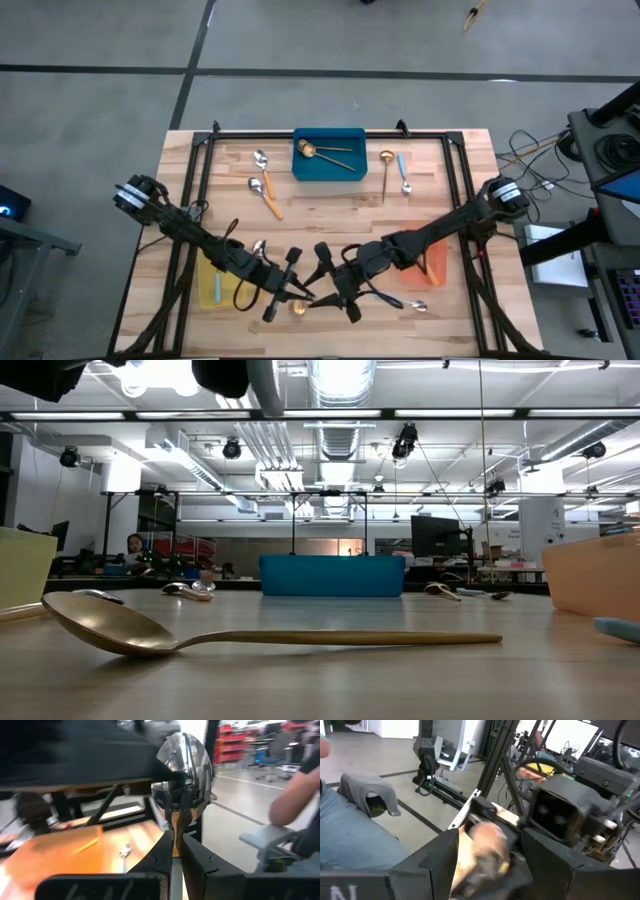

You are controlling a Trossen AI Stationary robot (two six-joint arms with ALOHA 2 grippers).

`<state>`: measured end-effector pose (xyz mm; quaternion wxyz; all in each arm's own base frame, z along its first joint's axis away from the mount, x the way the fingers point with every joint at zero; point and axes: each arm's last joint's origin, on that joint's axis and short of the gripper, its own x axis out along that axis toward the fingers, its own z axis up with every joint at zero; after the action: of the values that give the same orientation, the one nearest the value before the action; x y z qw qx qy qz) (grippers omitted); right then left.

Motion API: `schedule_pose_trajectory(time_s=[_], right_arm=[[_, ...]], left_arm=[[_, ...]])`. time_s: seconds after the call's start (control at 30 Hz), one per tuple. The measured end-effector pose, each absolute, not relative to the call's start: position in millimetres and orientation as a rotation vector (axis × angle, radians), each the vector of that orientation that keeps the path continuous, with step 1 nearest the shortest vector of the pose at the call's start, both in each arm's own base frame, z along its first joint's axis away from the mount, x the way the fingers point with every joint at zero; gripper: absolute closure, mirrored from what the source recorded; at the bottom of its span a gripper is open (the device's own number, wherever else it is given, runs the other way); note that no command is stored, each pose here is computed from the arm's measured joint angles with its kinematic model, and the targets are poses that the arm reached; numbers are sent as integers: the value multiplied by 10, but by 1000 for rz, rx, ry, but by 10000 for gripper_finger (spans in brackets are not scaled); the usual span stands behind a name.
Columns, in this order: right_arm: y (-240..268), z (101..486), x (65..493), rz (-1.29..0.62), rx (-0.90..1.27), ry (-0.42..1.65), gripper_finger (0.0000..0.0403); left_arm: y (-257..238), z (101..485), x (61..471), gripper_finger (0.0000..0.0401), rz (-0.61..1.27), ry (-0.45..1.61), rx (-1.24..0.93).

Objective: Sort silverware by color (type)
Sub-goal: Put the blue spoon into the yellow bin

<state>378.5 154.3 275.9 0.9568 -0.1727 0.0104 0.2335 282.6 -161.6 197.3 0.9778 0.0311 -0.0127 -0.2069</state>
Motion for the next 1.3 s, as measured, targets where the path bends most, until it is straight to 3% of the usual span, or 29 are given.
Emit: schedule_pose_trajectory(time_s=[0.27,0.8,1.1,1.3], right_arm=[[1567,2773,3774,599,-319,-4,212],[1462,2712,3866,565,-285,1,384],[1464,2714,3862,565,-278,8,392],[1421,2712,3858,544,-275,42,393]], left_arm=[[-1639,2040,2866,393,-434,-61,72],[-1619,2068,2895,393,-361,-66,66],[-1615,2065,2895,389,-337,-63,56],[-1594,2045,2900,364,-272,-31,40]])
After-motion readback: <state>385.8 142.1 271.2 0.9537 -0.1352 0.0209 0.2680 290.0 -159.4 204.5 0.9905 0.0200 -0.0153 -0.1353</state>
